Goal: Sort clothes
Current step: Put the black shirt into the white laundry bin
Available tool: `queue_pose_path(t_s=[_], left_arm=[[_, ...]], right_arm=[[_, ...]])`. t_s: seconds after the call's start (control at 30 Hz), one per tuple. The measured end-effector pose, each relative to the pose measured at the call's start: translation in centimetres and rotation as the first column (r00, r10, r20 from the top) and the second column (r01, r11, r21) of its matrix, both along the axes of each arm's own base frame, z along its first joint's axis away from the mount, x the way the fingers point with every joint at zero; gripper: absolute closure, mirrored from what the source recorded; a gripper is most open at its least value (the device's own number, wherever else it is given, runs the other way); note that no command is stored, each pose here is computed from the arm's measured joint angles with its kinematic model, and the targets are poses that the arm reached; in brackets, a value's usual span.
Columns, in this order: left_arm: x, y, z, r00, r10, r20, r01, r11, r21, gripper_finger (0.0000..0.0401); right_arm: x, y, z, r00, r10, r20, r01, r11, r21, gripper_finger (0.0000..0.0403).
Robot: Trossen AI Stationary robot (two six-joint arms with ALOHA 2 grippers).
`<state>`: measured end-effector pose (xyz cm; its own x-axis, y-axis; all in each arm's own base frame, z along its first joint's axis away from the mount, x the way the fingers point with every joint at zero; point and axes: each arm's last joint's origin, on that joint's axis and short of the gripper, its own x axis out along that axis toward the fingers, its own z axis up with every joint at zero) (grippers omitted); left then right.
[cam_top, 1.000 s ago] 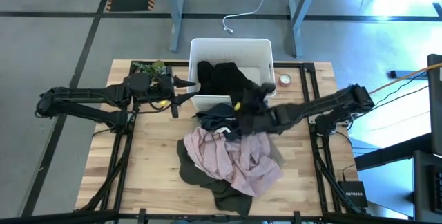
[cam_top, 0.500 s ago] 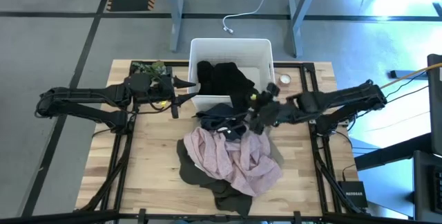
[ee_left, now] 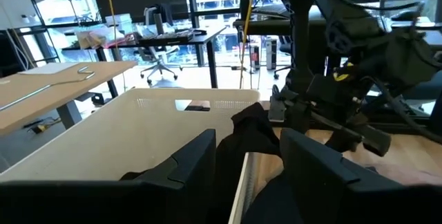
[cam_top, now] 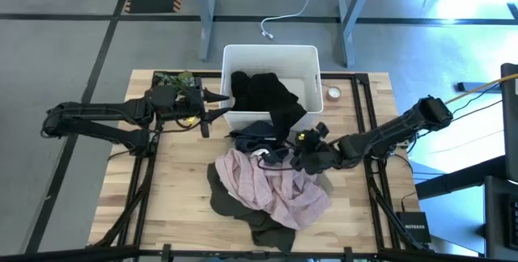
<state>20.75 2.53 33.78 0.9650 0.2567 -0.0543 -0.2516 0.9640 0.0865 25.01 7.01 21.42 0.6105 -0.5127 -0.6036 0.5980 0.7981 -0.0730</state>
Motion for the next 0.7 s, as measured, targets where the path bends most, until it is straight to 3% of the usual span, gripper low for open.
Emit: queue_pose_path(t_s=[0.27, 0.5, 0.6, 0.7], left_arm=[[0.0, 0.0, 0.0, 1.000, 0.000, -0.003, 0.000, 1.000, 0.001, 0.0244], [0.0, 0.0, 0.0, 1.000, 0.001, 0.003, -0.001, 1.000, -0.019, 0.0244], [0.0, 0.0, 0.0, 1.000, 0.001, 0.003, -0.001, 1.000, -0.018, 0.0244], [0.0, 0.0, 0.0, 1.000, 0.001, 0.003, -0.001, 1.000, -0.019, 0.0244]], right_arm=[[1.5, -0.1, 0.8, 0.987, 0.133, 0.095, -0.128, 0.990, -0.055, 0.0183], [2.0, -2.4, 1.2, 0.995, 0.026, 0.092, -0.010, 0.986, -0.169, 0.0184], [2.4, -2.9, 1.5, 0.994, 0.060, 0.095, -0.042, 0.982, -0.182, 0.0202], [2.8, -2.6, 2.0, 0.988, 0.108, 0.111, -0.078, 0.968, -0.240, 0.0250]])
